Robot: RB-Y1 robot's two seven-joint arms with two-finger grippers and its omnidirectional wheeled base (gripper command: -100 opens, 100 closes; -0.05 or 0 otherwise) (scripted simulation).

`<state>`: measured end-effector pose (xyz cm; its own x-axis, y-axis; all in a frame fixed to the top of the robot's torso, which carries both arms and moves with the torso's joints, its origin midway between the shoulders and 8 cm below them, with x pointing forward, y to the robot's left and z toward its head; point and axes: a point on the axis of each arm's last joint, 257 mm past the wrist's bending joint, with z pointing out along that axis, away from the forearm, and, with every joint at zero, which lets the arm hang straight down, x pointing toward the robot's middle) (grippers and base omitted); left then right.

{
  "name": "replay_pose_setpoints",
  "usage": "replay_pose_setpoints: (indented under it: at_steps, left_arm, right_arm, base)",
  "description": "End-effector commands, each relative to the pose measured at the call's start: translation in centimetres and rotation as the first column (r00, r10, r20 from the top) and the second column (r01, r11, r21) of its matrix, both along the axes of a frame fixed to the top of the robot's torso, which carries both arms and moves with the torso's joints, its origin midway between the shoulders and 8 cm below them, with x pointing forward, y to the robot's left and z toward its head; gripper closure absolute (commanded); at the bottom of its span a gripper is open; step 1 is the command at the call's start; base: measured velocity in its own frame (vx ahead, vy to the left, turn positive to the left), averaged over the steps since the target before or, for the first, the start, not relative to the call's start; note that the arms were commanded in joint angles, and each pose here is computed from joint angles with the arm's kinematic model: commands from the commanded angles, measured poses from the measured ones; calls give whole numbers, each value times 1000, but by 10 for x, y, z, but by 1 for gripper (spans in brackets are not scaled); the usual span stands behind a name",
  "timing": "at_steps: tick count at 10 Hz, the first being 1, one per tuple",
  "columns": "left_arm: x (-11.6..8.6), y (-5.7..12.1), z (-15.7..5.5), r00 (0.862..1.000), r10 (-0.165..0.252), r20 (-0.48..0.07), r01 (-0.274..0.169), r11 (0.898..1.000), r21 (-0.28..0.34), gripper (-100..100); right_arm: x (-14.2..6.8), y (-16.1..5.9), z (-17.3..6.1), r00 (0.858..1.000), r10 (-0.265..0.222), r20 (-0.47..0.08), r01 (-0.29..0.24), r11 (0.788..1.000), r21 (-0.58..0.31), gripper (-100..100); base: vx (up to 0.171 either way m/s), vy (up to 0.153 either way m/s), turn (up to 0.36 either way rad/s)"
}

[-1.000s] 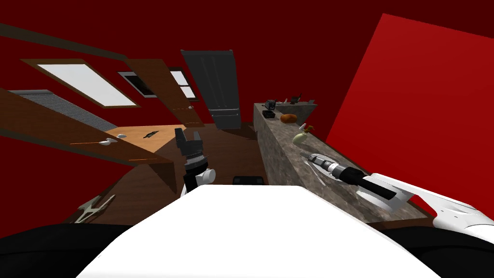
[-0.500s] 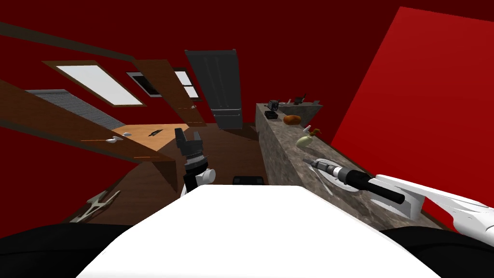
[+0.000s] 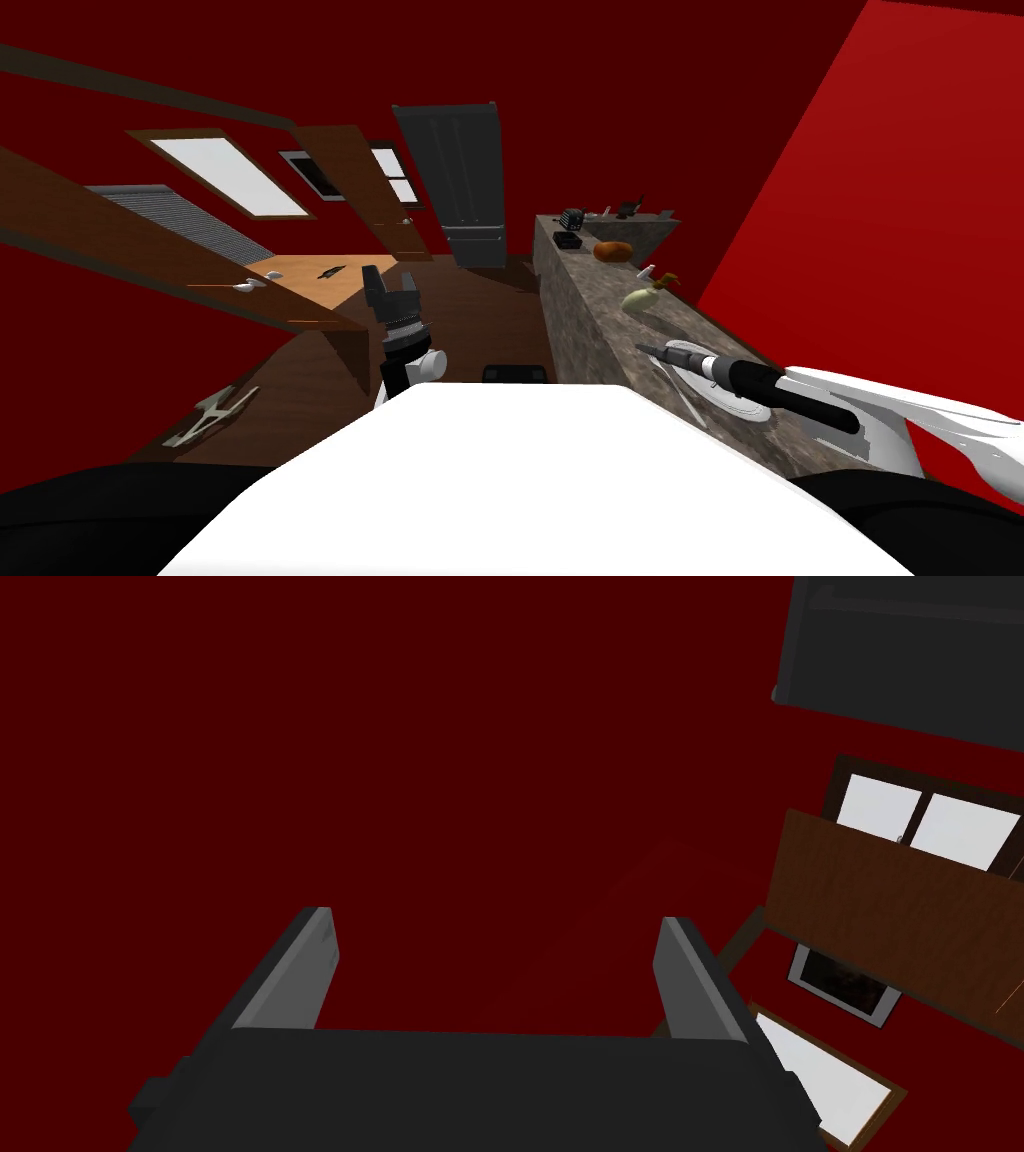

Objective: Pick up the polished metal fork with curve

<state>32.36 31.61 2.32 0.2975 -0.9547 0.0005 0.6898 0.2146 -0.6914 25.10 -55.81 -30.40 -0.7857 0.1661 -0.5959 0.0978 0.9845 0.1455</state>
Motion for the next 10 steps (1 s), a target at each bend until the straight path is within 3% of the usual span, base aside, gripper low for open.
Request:
replay_pose_setpoints:
  at_steps: [1,2,3,5,7,8,9,10]
  left_arm:
    - [0,0,0,1000,0,0,0,1000,0,0]
    - [0,0,0,1000,0,0,0,1000,0,0]
    - [0,0,0,1000,0,0,0,1000,0,0]
    - [0,0,0,1000,0,0,0,1000,0,0]
    - [0,0,0,1000,0,0,0,1000,0,0]
    - [0,0,0,1000,0,0,0,1000,0,0]
    - [0,0,0,1000,0,0,0,1000,0,0]
    - [0,0,0,1000,0,0,0,1000,0,0]
  right_arm:
    - [-18,-14,-9,998,21,-67,-25,998,-54,-100]
    - [-29,-21,-13,994,31,-103,-40,996,-81,-100]
    - [-29,-21,-13,994,31,-103,-40,996,-81,-100]
    - [-55,-35,-22,981,51,-185,-76,988,-131,-100]
    - [-55,-36,-21,981,51,-185,-75,989,-130,-100]
    - [-56,-37,-21,981,51,-187,-77,988,-132,0]
    - [-65,-39,-27,982,39,-186,-64,989,-132,-100]
    - [-70,-40,-32,982,31,-186,-56,990,-132,-100]
  base:
    - [78,-32,82]
    - [78,-32,67]
    - [50,-15,19]
    - [46,-6,44]
    - [37,-10,27]
    - [0,0,0]
    - [23,-4,93]
    - [39,-9,104]
